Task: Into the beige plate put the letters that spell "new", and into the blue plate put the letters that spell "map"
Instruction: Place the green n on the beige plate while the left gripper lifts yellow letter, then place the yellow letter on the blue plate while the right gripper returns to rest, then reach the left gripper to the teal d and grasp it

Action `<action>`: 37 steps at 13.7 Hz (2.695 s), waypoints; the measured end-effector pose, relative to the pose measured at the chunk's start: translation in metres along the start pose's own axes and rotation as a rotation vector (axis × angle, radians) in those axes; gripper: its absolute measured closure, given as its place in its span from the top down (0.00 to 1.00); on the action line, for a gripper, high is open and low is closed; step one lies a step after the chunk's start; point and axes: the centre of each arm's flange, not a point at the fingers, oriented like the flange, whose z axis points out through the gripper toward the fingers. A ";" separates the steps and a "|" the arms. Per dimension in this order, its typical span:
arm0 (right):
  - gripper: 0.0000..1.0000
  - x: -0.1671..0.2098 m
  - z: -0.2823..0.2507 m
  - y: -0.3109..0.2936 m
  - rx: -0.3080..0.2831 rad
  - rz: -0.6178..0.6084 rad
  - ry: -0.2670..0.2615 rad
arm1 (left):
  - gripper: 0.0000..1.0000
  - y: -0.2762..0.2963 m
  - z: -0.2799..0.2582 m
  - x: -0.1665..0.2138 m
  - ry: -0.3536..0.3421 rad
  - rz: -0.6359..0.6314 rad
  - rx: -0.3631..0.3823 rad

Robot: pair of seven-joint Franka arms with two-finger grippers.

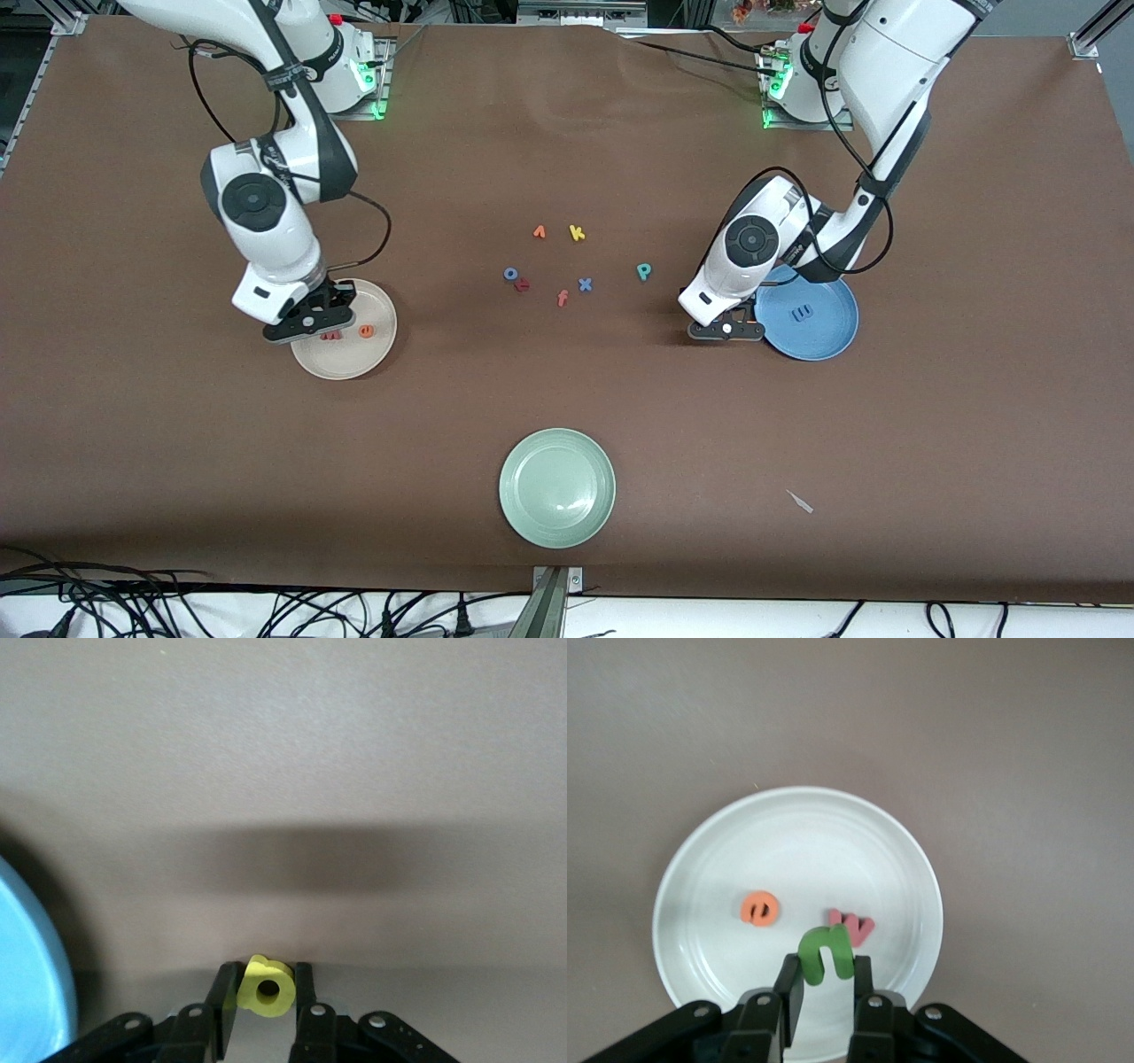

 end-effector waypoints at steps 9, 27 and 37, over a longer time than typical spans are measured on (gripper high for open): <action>0.64 -0.003 0.003 -0.009 0.085 0.072 -0.018 | 0.30 -0.079 -0.083 0.045 -0.101 0.126 0.105; 1.00 -0.006 -0.319 0.099 0.144 0.113 -0.100 | 0.84 -0.142 -0.038 0.037 -0.250 0.166 -0.006; 1.00 -0.012 -0.313 0.091 0.207 0.113 -0.166 | 1.00 0.053 -0.083 -0.018 -0.128 -0.320 -0.115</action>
